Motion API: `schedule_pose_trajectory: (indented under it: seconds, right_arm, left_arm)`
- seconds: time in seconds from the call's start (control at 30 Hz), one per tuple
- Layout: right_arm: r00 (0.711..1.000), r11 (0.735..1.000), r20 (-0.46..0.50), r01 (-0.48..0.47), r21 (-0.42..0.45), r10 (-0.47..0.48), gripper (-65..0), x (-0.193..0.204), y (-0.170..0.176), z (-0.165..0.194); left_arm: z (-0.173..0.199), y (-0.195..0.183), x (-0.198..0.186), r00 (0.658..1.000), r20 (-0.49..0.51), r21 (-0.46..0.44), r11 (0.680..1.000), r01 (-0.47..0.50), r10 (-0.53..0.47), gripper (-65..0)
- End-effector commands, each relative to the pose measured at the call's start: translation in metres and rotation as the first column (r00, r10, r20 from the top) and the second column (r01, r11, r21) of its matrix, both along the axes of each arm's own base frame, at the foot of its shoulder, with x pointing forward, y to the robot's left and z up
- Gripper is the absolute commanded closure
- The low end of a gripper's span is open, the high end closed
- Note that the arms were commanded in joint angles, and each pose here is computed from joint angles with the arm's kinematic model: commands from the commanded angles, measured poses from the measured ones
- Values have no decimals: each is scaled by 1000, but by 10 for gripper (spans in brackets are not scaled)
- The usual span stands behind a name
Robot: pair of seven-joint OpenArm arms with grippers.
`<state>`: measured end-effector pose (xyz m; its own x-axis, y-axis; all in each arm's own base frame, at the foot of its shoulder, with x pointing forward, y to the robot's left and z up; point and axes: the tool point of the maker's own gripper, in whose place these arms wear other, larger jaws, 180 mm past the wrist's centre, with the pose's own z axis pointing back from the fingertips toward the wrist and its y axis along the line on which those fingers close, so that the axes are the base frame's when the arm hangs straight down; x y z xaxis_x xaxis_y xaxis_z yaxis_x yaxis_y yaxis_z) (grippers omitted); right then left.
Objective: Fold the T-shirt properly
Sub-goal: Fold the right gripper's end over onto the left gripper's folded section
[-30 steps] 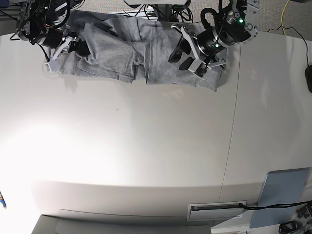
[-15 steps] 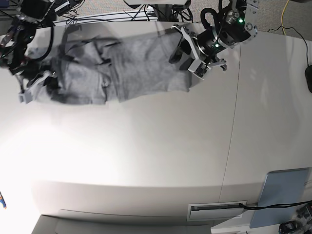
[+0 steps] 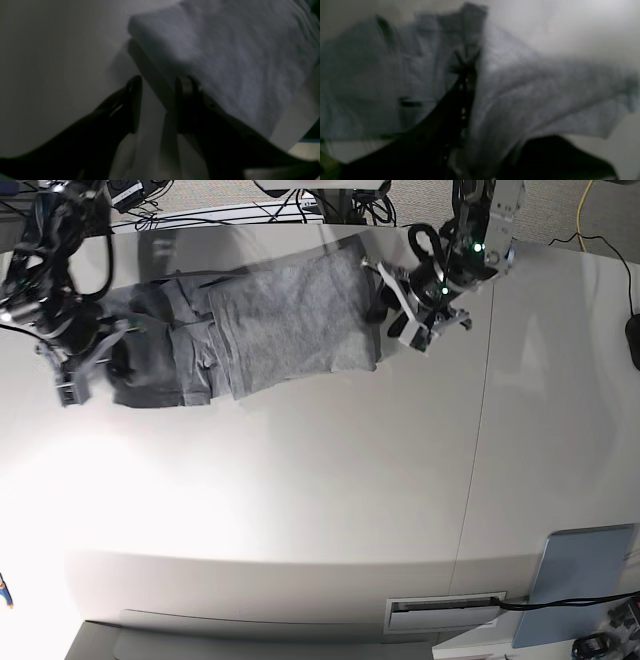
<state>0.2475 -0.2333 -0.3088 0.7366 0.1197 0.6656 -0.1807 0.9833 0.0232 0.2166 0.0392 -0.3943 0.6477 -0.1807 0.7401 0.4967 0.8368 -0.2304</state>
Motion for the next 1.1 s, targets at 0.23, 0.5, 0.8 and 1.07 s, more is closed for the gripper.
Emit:
schedule_pose_trajectory:
  seconds: [0.23,0.5,0.8,1.07]
  right_arm:
    - [981,969,112,-177,171,159,0,5,114,10]
    - [960,933,145,-270,238,241,0,2,203,8]
    - [900,882,177,-428,197,397,-69,-12,258,5]
    - [842,778,266,-536,327,469,-241,-25,294,29]
  left_arm:
    - [16,-25,3,997,53,-82,994,66,-62,-236]
    - [12,-24,2,997,43,-77,995,65,-62,-236]
    - [11,-23,2,997,39,-76,995,65,-62,-236]
    - [10,-22,2,997,39,-72,995,65,-63,-236]
